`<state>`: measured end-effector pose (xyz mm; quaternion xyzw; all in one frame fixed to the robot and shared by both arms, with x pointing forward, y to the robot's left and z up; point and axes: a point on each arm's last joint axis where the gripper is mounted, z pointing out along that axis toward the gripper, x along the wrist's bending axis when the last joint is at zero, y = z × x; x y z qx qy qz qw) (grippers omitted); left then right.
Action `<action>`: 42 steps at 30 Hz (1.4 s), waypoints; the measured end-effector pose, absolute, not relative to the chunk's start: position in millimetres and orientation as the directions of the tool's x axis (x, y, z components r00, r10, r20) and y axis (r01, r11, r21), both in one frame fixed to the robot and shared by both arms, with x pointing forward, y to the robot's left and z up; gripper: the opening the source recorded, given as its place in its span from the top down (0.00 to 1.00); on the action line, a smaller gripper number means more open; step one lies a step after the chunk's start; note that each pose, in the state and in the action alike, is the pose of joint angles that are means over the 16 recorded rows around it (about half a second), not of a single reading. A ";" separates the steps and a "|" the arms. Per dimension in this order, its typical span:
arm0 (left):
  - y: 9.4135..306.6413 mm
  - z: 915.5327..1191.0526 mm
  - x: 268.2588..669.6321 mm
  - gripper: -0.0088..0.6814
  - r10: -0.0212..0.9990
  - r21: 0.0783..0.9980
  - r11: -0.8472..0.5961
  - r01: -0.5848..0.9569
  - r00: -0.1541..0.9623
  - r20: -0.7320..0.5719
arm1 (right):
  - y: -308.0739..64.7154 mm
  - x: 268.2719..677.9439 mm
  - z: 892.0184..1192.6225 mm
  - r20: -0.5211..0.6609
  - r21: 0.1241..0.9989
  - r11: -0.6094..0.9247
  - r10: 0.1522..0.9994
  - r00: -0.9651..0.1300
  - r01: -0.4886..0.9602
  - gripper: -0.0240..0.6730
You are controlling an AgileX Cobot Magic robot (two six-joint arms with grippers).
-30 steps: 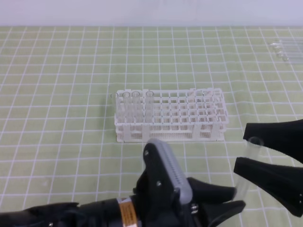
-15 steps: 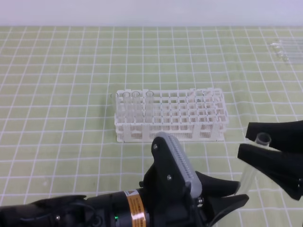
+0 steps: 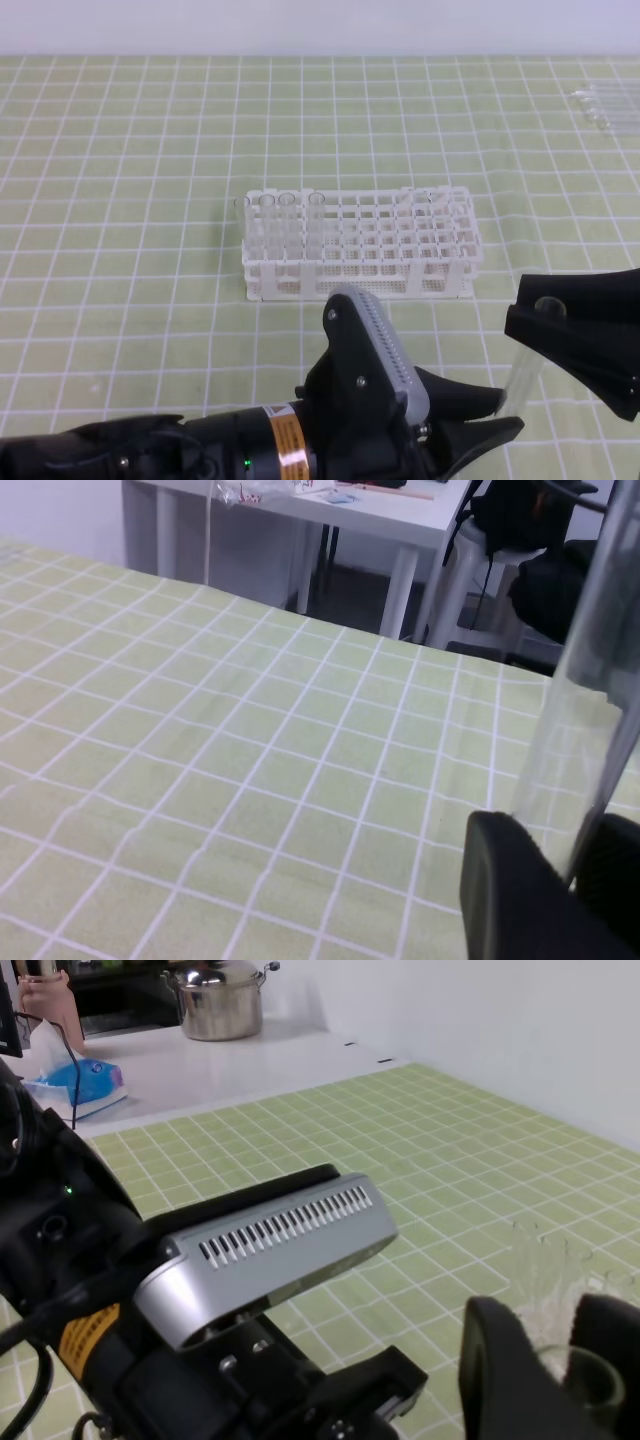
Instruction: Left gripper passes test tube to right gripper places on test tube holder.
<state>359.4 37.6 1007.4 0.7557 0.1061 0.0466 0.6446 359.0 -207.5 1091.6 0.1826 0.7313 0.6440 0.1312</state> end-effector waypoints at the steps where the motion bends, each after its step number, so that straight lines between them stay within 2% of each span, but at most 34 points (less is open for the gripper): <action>1: 37.4 1007.4 359.5 0.82 0.220 0.984 -0.147 0.099 0.973 -0.065 | -207.5 359.0 1091.5 0.042 0.990 0.106 0.436 -0.899 0.098 0.76; 18: 32.8 1018.8 361.1 0.83 0.209 0.992 -0.095 0.078 0.976 -0.057 | -207.7 358.8 1090.1 0.024 0.987 0.136 0.432 -0.901 0.091 0.76; 36: 32.8 1019.7 361.2 0.84 0.210 0.992 -0.087 0.086 0.975 -0.066 | -208.3 359.5 1088.6 0.012 0.984 0.154 0.441 -0.897 0.089 0.82; 42: 32.9 1018.9 361.4 0.76 0.213 0.992 -0.093 0.090 0.975 -0.069 | -208.3 359.5 1088.6 0.012 0.984 0.154 0.440 -0.898 0.089 0.82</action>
